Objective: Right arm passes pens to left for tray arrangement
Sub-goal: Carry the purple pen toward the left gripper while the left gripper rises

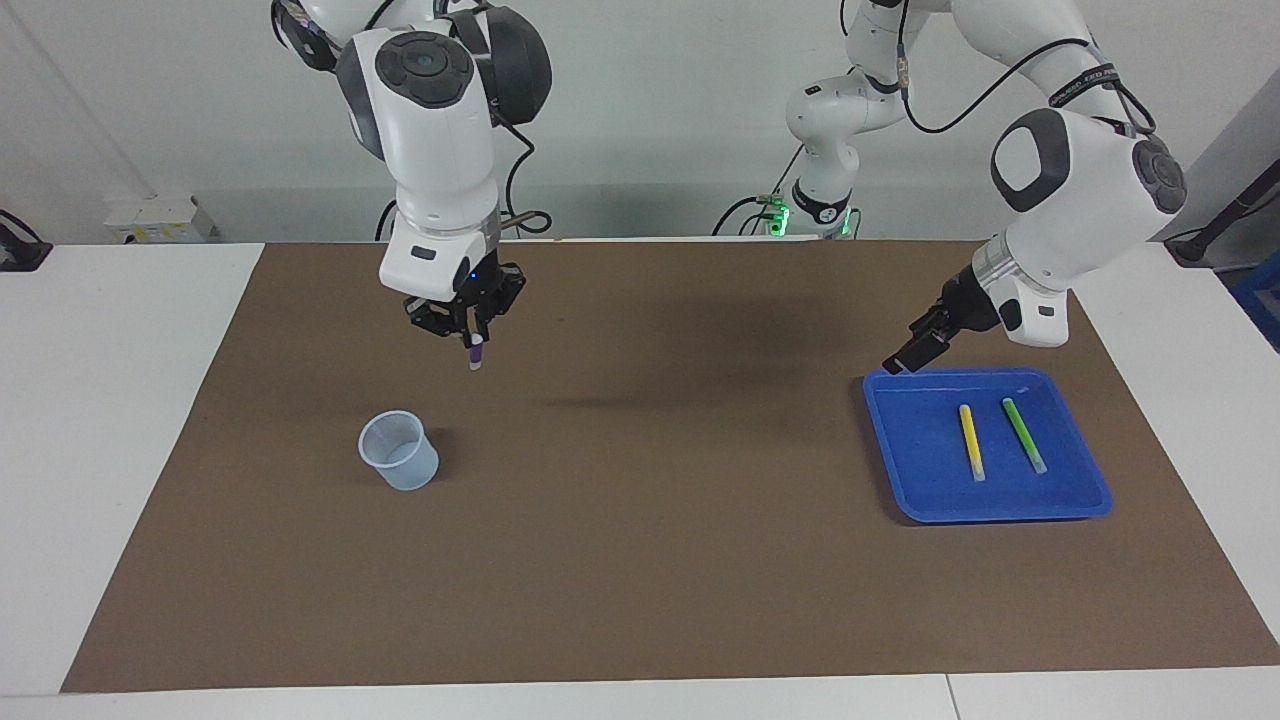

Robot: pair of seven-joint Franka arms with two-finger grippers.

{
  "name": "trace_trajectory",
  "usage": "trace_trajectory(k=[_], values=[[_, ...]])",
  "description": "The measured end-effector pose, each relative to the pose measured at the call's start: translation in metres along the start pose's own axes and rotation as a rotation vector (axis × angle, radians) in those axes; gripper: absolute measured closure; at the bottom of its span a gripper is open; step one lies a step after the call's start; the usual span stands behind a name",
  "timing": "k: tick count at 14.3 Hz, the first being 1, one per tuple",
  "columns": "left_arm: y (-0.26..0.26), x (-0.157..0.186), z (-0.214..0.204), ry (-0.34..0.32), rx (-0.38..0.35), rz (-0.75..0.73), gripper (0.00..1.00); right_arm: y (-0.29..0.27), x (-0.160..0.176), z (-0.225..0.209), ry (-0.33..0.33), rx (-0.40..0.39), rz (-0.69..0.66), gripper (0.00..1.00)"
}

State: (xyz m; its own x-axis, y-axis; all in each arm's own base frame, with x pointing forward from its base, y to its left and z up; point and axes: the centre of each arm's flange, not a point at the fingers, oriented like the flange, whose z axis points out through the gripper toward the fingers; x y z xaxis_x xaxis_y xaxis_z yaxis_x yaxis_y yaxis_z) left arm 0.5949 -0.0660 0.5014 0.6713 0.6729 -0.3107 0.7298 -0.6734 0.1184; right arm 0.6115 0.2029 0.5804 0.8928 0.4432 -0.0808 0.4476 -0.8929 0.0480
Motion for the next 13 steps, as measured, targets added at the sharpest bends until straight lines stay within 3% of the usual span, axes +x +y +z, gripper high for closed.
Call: trace_trajectory(k=[6,13], values=[[0.007,-0.008,0.001,-0.056,-0.039,-0.151,0.0,-0.021,0.01,-0.018,0.1,0.214,0.239,0.82],[0.017,-0.019,-0.001,-0.186,-0.106,-0.413,0.01,-0.061,0.021,-0.06,0.245,0.413,0.508,0.82]])
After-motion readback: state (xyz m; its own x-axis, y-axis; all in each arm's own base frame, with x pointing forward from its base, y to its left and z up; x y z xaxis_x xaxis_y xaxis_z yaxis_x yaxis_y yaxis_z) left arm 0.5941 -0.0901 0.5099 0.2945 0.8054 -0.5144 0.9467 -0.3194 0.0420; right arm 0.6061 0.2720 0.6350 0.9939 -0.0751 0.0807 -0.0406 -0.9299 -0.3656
